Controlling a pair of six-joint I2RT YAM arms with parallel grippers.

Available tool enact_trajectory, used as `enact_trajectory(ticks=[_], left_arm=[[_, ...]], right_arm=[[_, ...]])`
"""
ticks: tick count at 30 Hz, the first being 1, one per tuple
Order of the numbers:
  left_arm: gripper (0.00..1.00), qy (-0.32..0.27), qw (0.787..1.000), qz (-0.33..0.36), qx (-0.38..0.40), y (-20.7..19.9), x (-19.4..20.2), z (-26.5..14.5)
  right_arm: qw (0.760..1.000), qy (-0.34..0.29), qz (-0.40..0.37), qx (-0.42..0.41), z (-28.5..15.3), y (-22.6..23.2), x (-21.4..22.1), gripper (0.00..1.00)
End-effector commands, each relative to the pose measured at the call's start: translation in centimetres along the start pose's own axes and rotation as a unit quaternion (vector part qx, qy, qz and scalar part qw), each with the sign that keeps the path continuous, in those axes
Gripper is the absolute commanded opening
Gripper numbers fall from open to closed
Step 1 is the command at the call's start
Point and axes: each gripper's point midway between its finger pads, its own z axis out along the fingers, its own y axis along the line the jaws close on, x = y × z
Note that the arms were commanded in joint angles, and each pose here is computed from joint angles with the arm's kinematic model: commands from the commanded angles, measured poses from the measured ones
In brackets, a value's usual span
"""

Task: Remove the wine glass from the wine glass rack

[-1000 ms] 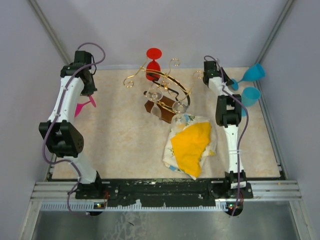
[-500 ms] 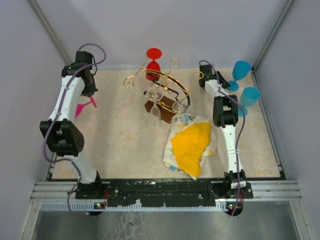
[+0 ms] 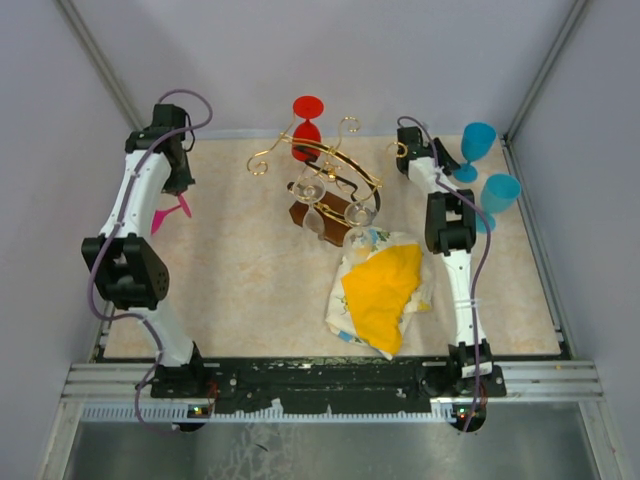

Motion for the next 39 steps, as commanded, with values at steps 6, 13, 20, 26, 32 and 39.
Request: enact_trajectory(ticks=[6,13,20,26,32,39], left_arm=[[0.0,0.037,0.996,0.036,-0.073,1.6,1.5,2.3],[0.0,0.06,0.984,0.074,-0.148,2.9,3.1,4.0],[0.0,0.122,0.967,0.108,-0.195,3.9,6.5,5.8],[0.0,0.134,0.955,0.129,-0.23,4.5,6.8,6.8],[0.0,0.155,0.941,0.157,-0.258,4.6,8.2,8.2],[0.0,0.168,0.933,0.167,-0.27,4.5,8.8,9.4]], right_arm=[[0.993,-0.028,0.001,-0.116,-2.2,5.5,0.1,0.41],[0.991,-0.027,0.004,-0.128,-2.5,6.0,0.6,0.4],[0.989,-0.026,0.018,-0.148,-3.1,6.1,0.8,0.46],[0.989,-0.026,0.022,-0.147,-3.3,5.9,1.2,0.59],[0.987,-0.029,0.031,-0.153,-3.7,5.5,1.2,0.59],[0.986,-0.037,0.046,-0.158,-4.3,4.6,0.9,0.59]])
